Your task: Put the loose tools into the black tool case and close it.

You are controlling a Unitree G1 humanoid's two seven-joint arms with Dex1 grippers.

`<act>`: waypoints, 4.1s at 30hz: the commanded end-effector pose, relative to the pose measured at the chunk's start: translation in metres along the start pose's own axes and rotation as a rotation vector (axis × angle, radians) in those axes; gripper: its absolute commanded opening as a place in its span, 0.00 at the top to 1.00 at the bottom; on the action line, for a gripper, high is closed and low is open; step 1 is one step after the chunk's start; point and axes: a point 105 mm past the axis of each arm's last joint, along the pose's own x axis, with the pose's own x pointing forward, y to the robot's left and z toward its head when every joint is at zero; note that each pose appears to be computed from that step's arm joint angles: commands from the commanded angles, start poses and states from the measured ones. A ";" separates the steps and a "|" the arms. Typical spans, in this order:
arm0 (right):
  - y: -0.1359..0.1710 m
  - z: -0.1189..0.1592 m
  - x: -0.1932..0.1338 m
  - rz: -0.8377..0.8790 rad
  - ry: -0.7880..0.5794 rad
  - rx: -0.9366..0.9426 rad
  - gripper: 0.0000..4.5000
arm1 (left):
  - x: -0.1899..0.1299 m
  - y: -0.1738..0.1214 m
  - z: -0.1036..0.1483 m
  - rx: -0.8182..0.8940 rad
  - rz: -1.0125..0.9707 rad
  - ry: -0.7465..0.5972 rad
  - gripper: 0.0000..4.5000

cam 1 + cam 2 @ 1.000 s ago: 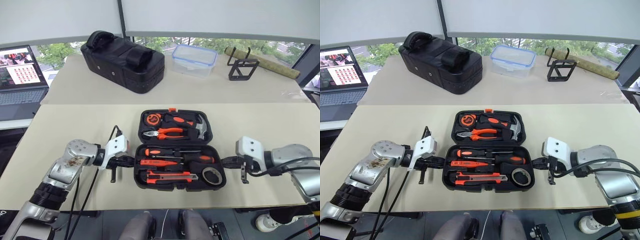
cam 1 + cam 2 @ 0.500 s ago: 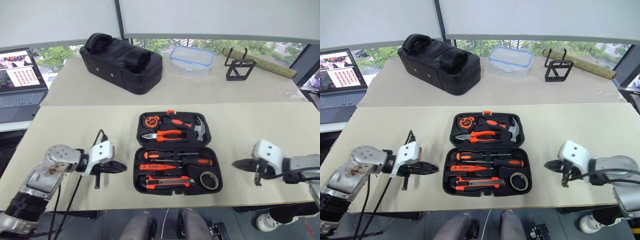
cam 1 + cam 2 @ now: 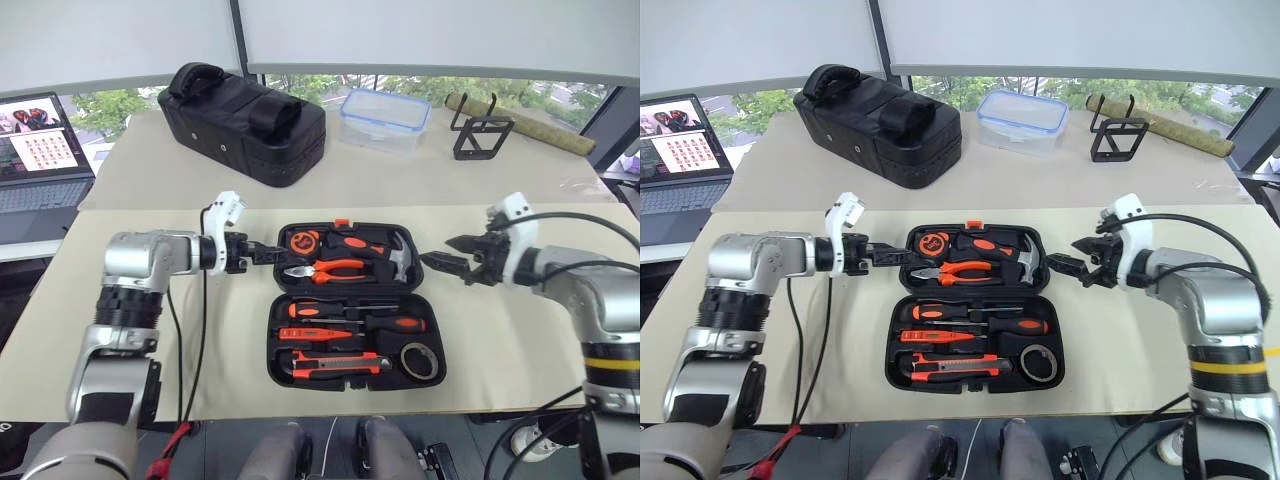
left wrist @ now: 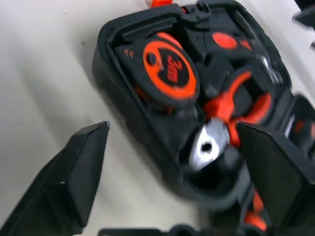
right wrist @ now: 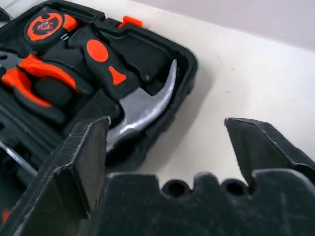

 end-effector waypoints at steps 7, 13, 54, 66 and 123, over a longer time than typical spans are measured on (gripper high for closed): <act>-0.007 0.012 0.030 -0.087 0.013 0.047 0.45 | 0.018 0.006 -0.002 0.021 0.046 -0.009 0.43; 0.002 0.007 0.034 -0.069 0.036 0.021 0.92 | 0.018 0.004 -0.004 0.018 0.035 -0.016 0.86; 0.060 0.040 -0.011 -0.223 -0.603 -0.708 1.00 | -0.023 -0.036 0.015 0.646 0.214 -0.593 0.99; 0.109 0.002 -0.077 -0.011 -0.532 -0.694 0.34 | -0.082 -0.036 -0.054 0.464 0.304 -0.453 0.28; 0.104 -0.057 -0.051 0.315 -0.033 -0.522 1.00 | 0.078 -0.095 -0.064 1.263 -0.587 0.325 0.98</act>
